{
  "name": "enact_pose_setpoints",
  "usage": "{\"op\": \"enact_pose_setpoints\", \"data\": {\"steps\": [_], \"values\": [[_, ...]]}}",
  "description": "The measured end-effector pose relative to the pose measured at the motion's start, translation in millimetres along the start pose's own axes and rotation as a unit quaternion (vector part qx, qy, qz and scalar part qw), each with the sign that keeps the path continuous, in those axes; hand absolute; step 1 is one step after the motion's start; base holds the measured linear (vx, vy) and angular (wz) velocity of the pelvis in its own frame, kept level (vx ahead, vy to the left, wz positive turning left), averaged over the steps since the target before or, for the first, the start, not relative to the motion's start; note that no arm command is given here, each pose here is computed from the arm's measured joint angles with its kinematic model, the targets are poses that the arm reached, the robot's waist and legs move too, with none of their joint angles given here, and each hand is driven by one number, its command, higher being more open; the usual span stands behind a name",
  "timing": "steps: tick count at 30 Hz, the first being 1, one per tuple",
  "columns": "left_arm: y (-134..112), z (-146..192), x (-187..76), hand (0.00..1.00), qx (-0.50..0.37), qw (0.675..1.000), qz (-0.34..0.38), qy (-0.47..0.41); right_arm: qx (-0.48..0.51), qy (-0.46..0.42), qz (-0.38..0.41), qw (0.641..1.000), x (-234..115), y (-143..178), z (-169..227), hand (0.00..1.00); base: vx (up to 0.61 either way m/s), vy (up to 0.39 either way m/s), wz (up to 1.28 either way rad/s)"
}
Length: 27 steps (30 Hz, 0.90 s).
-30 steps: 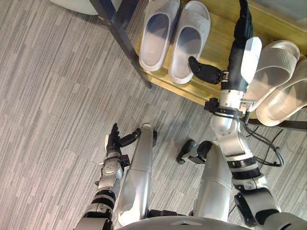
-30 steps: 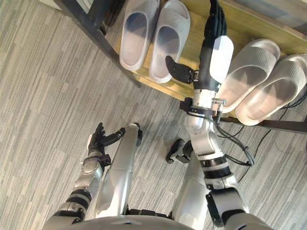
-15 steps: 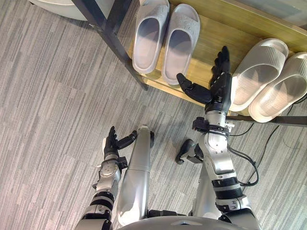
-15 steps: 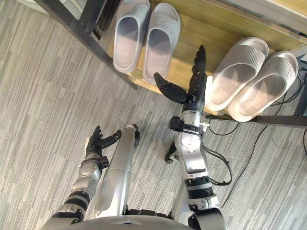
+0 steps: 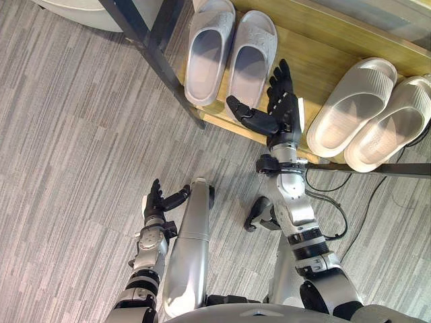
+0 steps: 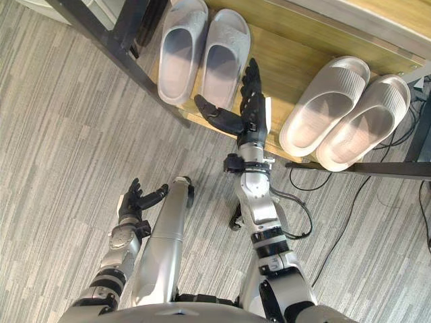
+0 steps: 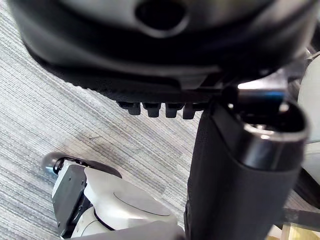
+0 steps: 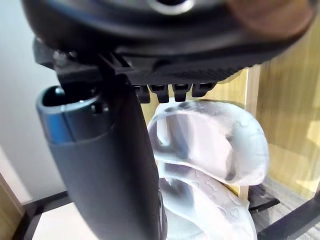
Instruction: Organize the slippers on the shoe rack
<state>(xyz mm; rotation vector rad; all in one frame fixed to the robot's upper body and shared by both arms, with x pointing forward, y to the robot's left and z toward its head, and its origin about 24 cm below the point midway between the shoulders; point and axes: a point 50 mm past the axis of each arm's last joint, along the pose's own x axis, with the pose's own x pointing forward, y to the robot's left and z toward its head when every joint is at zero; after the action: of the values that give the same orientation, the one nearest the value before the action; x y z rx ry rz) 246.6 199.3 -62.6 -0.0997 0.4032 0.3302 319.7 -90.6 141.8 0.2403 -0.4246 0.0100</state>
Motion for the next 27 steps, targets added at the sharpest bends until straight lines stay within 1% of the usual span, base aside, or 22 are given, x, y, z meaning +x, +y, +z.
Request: {"op": "enact_pose_setpoints", "data": {"steps": [14, 21, 24, 26, 27], "values": [[-1, -1, 0, 1.00, -0.003, 1.000, 0.001, 0.002, -0.018, 0.001, -0.005, 1.000, 14, 0, 3, 1.00, 0.00, 0.000, 0.00], [-1, -4, -1, 1.00, -0.002, 1.000, 0.002, 0.009, -0.030, -0.001, -0.007, 1.000, 16, -5, 4, 1.00, 0.00, 0.000, 0.00], [0, -6, -1, 1.00, -0.002, 1.000, 0.002, 0.013, -0.034, 0.007, -0.010, 0.999, 13, -8, 1, 1.00, 0.01, 0.000, 0.01], [0, -10, -1, 1.00, -0.005, 1.000, 0.010, 0.028, -0.037, 0.033, -0.024, 0.998, -4, -18, -11, 1.00, 0.07, -0.004, 0.04], [1, -10, -1, 1.00, -0.007, 0.999, 0.011, 0.029, -0.038, 0.037, -0.025, 0.998, -6, -19, -13, 1.00, 0.08, 0.002, 0.00]]}}
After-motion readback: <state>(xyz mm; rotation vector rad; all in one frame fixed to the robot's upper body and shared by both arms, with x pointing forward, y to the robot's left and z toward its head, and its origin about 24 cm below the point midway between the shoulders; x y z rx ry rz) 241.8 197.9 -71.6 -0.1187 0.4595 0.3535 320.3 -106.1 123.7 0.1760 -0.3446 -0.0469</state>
